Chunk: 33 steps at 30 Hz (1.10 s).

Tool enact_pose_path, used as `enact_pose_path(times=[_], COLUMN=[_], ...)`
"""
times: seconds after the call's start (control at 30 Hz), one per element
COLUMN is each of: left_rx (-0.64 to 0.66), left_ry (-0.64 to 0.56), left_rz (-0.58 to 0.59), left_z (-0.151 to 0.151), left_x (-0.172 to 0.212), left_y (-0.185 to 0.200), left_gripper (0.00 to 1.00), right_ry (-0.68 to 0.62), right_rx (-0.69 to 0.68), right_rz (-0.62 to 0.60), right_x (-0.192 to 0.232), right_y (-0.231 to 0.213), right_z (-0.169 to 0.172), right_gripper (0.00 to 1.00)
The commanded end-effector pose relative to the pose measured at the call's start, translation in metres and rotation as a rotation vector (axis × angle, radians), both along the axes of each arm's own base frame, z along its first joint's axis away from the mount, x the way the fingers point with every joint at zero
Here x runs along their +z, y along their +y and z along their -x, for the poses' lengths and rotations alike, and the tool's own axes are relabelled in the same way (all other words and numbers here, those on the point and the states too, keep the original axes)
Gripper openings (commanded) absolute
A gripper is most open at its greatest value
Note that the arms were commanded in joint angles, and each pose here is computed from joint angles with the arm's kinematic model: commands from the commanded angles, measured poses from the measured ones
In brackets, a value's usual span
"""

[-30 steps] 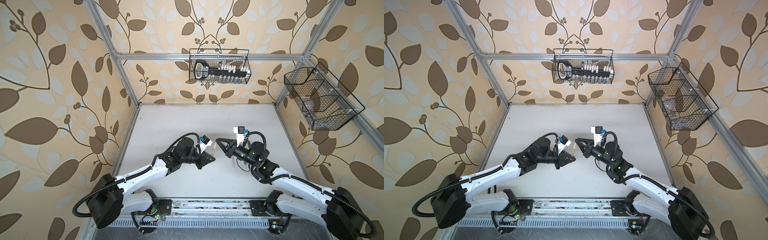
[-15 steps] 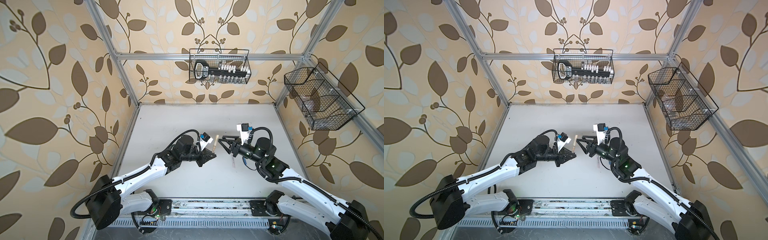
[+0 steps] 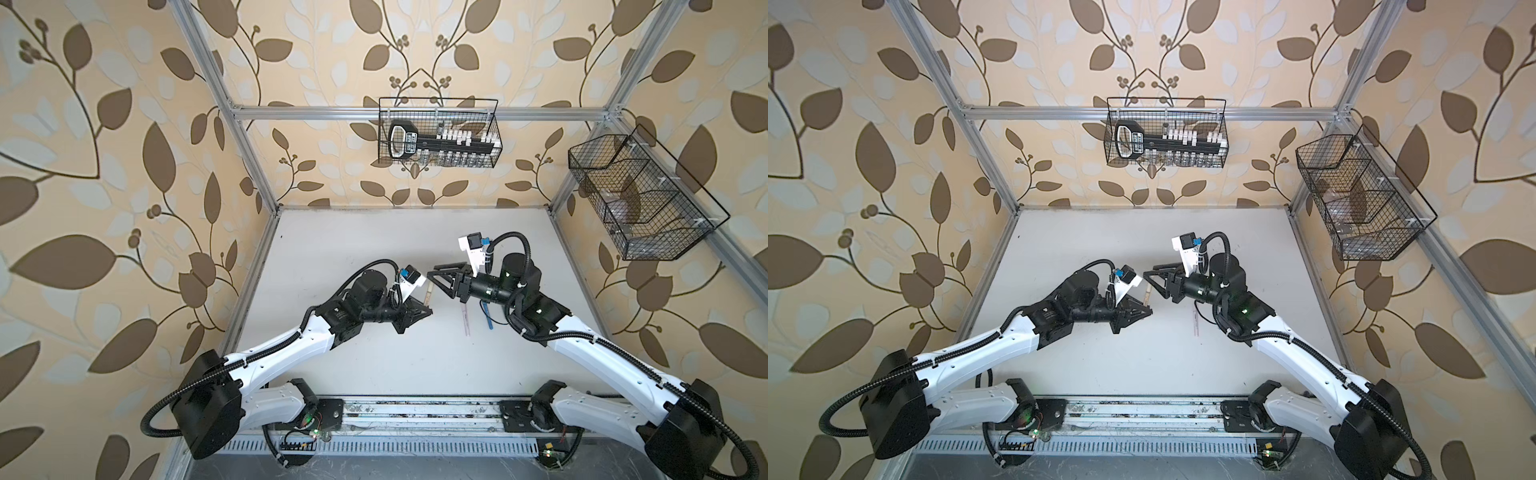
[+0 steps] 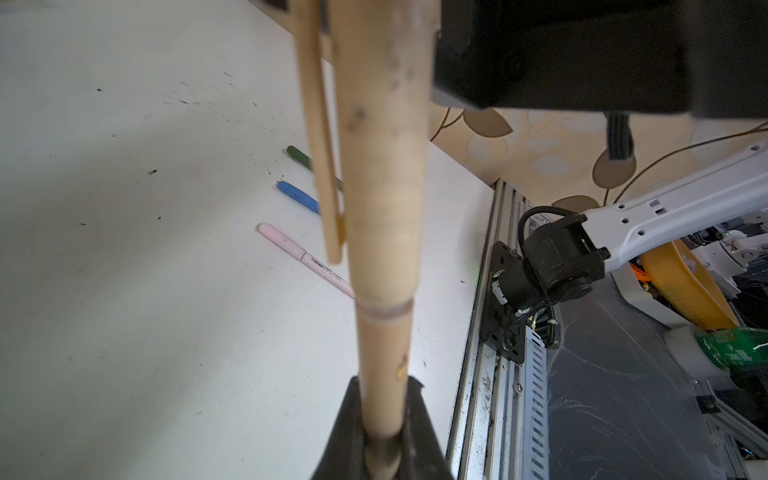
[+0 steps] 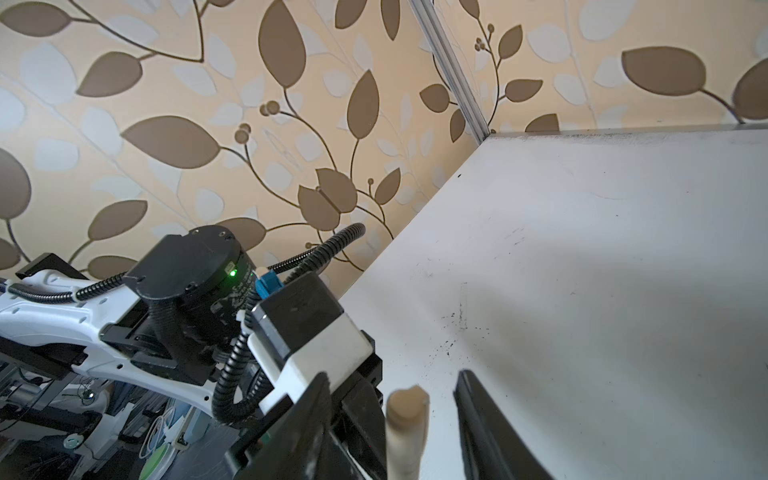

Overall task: Insert the pens into the pen caps
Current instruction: 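Push the cap down onto the pen with the right gripper while the left holds it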

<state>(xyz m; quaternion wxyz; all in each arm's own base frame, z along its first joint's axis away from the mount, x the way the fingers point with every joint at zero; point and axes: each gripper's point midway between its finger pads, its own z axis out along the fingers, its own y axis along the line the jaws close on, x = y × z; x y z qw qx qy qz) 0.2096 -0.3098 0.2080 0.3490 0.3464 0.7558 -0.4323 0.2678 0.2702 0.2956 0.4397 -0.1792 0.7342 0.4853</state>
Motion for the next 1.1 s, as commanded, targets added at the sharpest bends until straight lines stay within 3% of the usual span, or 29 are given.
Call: enact_pose_path(times=[0.0, 0.2, 0.47, 0.9, 1.07], left_rx=[-0.027, -0.022, -0.004, 0.190, 0.259], left_ry=[-0.053, -0.061, -0.091, -0.318, -0.401], left_rz=[0.034, 0.029, 0.028, 0.061, 0.106], left_z=[0.003, 0.002, -0.003, -0.042, -0.060], left_x=[0.022, 0.022, 0.029, 0.078, 0.106], left_y=[-0.003, -0.003, -0.002, 0.009, 0.010], left_gripper=[0.00, 0.00, 0.00, 0.00, 0.00], right_ry=[-0.007, 0.006, 0.036, 0.089, 0.105], right_rx=[0.034, 0.046, 0.057, 0.086, 0.101], right_rz=[0.013, 0.017, 0.027, 0.031, 0.028], right_x=[0.005, 0.003, -0.005, -0.017, -0.023], right_y=[0.003, 0.004, 0.007, 0.016, 0.021], right_z=[0.003, 0.005, 0.006, 0.015, 0.020], right_gripper=[0.46, 0.40, 0.24, 0.00, 0.00])
